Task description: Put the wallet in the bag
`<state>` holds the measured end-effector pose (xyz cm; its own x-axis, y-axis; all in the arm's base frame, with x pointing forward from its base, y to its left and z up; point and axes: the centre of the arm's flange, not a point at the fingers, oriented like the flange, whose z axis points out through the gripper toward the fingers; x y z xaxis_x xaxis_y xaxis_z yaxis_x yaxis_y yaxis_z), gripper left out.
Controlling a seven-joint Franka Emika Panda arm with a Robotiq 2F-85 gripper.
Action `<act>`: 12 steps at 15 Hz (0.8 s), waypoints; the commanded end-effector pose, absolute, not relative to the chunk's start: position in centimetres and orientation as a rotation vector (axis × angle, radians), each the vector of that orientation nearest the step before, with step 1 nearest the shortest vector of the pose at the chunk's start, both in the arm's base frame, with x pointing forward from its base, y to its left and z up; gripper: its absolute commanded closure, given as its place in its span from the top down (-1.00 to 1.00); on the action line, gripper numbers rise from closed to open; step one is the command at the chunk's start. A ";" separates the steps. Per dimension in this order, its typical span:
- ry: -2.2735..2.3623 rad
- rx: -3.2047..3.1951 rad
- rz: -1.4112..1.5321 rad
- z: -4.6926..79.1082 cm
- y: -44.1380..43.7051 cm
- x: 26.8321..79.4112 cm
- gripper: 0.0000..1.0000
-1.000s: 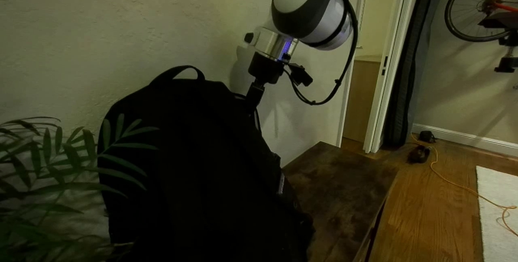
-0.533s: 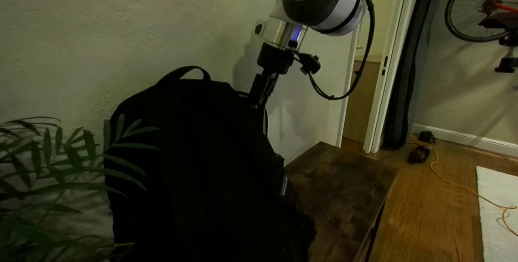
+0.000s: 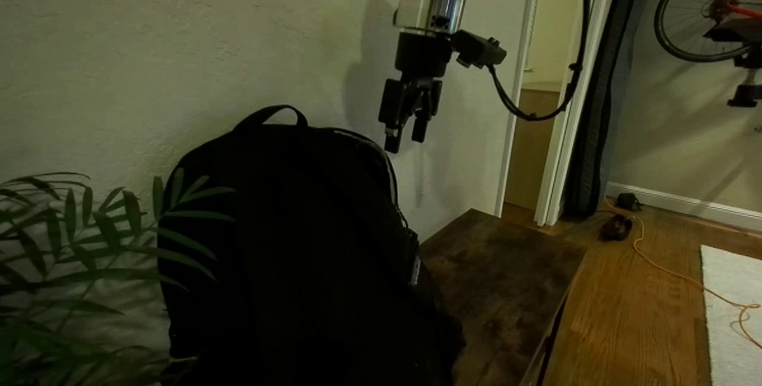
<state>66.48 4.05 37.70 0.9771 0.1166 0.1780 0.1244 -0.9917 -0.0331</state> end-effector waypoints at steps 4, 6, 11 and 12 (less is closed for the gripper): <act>0.140 -3.230 -0.015 37.1 2.0 63.5 1.00; 0.207 -3.247 0.063 36.4 0.9 62.9 1.00; 0.201 -3.237 0.086 35.5 -0.3 63.8 1.00; 0.203 -3.238 0.089 35.4 -0.3 63.7 1.00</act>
